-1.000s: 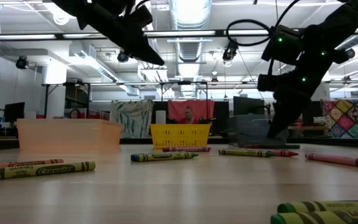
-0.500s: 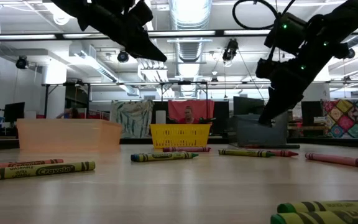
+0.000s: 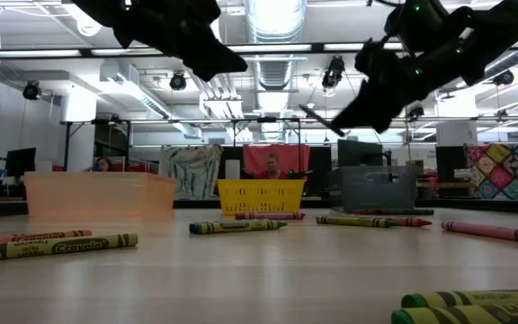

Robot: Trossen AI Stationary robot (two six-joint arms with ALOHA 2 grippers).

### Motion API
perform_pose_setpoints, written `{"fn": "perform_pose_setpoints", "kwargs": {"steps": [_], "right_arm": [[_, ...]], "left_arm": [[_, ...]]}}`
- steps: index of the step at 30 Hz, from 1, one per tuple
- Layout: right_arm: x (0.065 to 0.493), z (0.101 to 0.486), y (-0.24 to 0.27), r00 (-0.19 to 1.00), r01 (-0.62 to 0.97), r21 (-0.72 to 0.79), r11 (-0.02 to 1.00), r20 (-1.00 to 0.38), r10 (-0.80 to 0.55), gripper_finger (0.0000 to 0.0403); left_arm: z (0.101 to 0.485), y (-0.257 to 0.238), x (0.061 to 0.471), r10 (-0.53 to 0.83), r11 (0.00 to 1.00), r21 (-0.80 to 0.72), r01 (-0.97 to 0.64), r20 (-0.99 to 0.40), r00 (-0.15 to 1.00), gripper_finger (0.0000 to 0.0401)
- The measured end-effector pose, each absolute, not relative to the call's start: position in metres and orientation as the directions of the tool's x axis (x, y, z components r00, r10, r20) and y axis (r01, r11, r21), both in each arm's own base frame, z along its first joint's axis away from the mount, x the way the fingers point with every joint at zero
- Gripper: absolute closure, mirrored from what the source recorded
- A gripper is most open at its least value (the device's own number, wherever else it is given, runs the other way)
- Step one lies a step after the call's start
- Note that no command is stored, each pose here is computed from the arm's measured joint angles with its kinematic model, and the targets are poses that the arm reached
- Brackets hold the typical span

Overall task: Sort crayons
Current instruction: Put the blue crayon into the orange bin

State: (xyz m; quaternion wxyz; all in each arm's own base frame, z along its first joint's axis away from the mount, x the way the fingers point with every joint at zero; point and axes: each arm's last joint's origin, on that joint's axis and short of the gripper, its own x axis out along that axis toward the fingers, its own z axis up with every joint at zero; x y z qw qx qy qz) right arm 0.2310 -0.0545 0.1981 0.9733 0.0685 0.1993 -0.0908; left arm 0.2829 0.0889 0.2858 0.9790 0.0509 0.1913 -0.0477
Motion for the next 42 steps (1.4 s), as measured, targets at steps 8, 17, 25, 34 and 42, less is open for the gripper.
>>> {"fn": "perform_pose_setpoints", "kwargs": {"steps": [8, 17, 25, 34, 42], "right_arm": [[0.237, 0.216, -0.056, 0.965, 0.16, 0.016, 0.987, -0.214, -0.153, 0.0394], [0.239, 0.228, -0.056, 0.982, 0.154, -0.03, 0.988, -0.103, -0.157, 0.0394], [0.24, 0.236, -0.056, 0.988, 0.151, -0.045, 0.988, -0.025, -0.152, 0.0394], [0.24, 0.235, -0.056, 0.988, 0.149, -0.049, 0.988, -0.029, -0.15, 0.0394], [0.24, 0.235, -0.056, 0.988, 0.148, -0.061, 0.987, -0.027, -0.15, 0.0394]], "left_arm": [[0.272, 0.089, 0.282, -0.058, 0.993, 0.082, 0.081, -0.249, 0.967, 0.0261], [0.263, 0.087, 0.278, -0.048, 0.99, 0.127, 0.058, -0.083, 0.995, 0.0228], [0.255, 0.087, 0.289, -0.081, 0.991, 0.102, 0.086, -0.056, 0.995, 0.0232], [0.24, 0.094, 0.313, -0.085, 0.993, 0.073, 0.088, -0.045, 0.995, 0.0232], [0.239, 0.097, 0.324, -0.106, 0.992, 0.071, 0.108, -0.032, 0.994, 0.0233]]}}
